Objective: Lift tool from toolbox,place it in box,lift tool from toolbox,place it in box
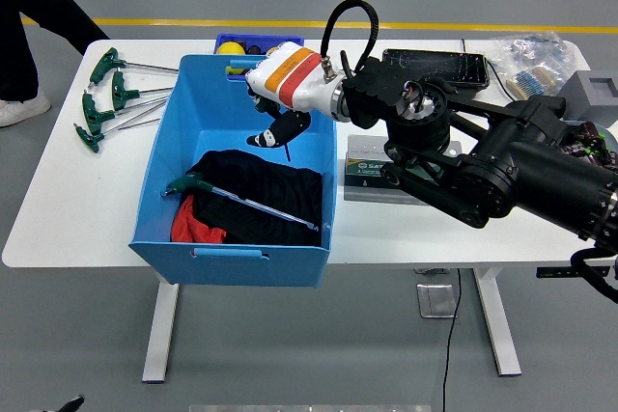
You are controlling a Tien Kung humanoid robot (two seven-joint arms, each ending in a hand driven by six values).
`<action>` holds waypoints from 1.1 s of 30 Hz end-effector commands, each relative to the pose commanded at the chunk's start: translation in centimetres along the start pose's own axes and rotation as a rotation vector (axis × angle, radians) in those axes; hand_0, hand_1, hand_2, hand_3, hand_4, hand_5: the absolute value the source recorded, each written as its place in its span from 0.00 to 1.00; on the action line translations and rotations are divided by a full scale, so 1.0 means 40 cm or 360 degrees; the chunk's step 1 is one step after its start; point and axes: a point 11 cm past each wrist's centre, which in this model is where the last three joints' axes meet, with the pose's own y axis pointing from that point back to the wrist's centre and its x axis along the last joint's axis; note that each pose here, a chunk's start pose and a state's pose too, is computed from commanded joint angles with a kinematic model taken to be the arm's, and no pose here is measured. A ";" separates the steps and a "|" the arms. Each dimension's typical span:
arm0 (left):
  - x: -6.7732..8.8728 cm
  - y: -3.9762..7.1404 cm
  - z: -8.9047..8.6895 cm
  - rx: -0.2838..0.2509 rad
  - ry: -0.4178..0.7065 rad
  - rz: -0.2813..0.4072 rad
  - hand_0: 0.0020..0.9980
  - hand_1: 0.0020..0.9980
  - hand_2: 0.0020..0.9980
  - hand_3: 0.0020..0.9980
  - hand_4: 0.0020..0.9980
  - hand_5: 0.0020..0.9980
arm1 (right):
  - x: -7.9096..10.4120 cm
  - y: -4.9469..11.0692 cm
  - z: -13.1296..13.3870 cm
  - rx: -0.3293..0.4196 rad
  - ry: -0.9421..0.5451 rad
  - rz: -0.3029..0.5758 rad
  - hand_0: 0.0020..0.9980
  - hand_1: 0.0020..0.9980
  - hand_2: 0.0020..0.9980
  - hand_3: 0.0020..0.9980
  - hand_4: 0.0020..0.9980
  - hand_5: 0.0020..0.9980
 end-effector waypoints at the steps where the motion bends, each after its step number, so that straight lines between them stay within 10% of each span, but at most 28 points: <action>1: 0.000 0.000 0.000 0.0000 0.0000 0.0000 0.73 0.74 0.74 0.70 0.71 0.64 | -0.002 0.000 -0.001 0.0003 -0.0008 -0.0006 0.52 0.47 0.60 0.54 0.91 0.65; 2: 0.000 0.000 0.000 0.0000 0.0000 -0.0001 0.73 0.74 0.74 0.70 0.71 0.64 | -0.005 0.000 -0.001 0.0004 -0.0015 -0.0016 0.52 0.47 0.60 0.54 0.91 0.65; 3: 0.000 0.000 0.000 0.0000 -0.0002 -0.0001 0.73 0.74 0.74 0.70 0.71 0.64 | -0.007 0.000 -0.001 0.0003 -0.0019 -0.0027 0.66 0.67 0.78 0.75 0.92 0.64; 8: -0.001 0.000 -0.002 0.0004 -0.0005 -0.0002 0.73 0.74 0.74 0.70 0.71 0.64 | -0.017 0.000 -0.001 -0.0003 -0.0015 -0.0061 0.66 0.67 0.78 0.75 0.92 0.64; 9: -0.001 0.000 -0.002 0.0004 -0.0007 -0.0002 0.73 0.74 0.73 0.70 0.71 0.64 | -0.018 0.000 -0.001 0.0000 -0.0018 -0.0062 0.78 0.77 0.89 0.90 0.92 0.64; 33: -0.008 0.001 -0.008 0.0010 -0.0011 -0.0010 0.73 0.74 0.74 0.70 0.71 0.64 | -0.055 0.023 0.030 -0.0057 -0.0147 -0.0068 0.83 0.82 0.92 0.95 0.96 0.62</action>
